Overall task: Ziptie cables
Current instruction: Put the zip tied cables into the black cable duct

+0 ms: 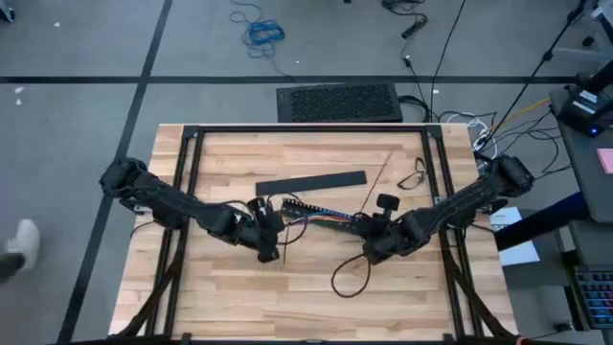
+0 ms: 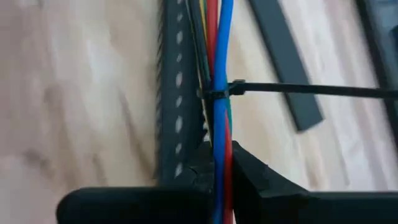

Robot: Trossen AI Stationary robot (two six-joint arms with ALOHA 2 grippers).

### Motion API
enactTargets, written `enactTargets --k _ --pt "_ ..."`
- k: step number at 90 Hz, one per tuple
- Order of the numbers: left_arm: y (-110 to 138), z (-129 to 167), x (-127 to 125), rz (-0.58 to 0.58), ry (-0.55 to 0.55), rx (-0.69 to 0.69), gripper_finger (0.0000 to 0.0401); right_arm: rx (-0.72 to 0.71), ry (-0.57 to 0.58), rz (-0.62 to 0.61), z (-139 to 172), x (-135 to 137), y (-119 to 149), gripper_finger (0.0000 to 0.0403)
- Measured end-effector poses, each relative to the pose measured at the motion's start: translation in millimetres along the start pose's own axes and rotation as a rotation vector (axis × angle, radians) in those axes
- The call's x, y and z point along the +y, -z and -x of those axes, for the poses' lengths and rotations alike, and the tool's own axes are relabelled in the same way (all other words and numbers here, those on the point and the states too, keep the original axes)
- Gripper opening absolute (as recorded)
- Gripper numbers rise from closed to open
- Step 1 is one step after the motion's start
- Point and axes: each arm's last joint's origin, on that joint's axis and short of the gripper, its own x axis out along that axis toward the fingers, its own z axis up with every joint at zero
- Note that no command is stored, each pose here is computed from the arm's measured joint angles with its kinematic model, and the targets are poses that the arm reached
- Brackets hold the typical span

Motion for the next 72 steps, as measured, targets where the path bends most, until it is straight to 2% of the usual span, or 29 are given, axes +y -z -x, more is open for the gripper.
enactTargets --k 14,29,39,52,72 --pt "-9.1 -10.3 23.2 -0.019 -0.020 0.027 0.0040 0.060 -0.068 -0.003 -1.3 2.8 2.2 0.0012" --pt "-17.4 -21.7 52.5 -0.063 -0.044 0.055 0.0040 0.069 -0.080 -0.008 -16.1 0.3 4.0 0.0012" --pt "-21.7 -27.3 66.9 -0.095 -0.017 0.061 0.0040 0.087 -0.092 -0.015 -23.8 -3.0 4.7 0.0012" --pt "-22.3 -48.1 73.2 -0.132 0.004 0.097 0.0039 0.123 -0.109 -0.018 -31.7 -5.8 8.6 0.0012" --pt "-14.6 -95.3 65.6 -0.200 -0.021 0.163 0.0039 0.150 -0.131 -0.005 -35.4 -5.7 11.6 0.0012"
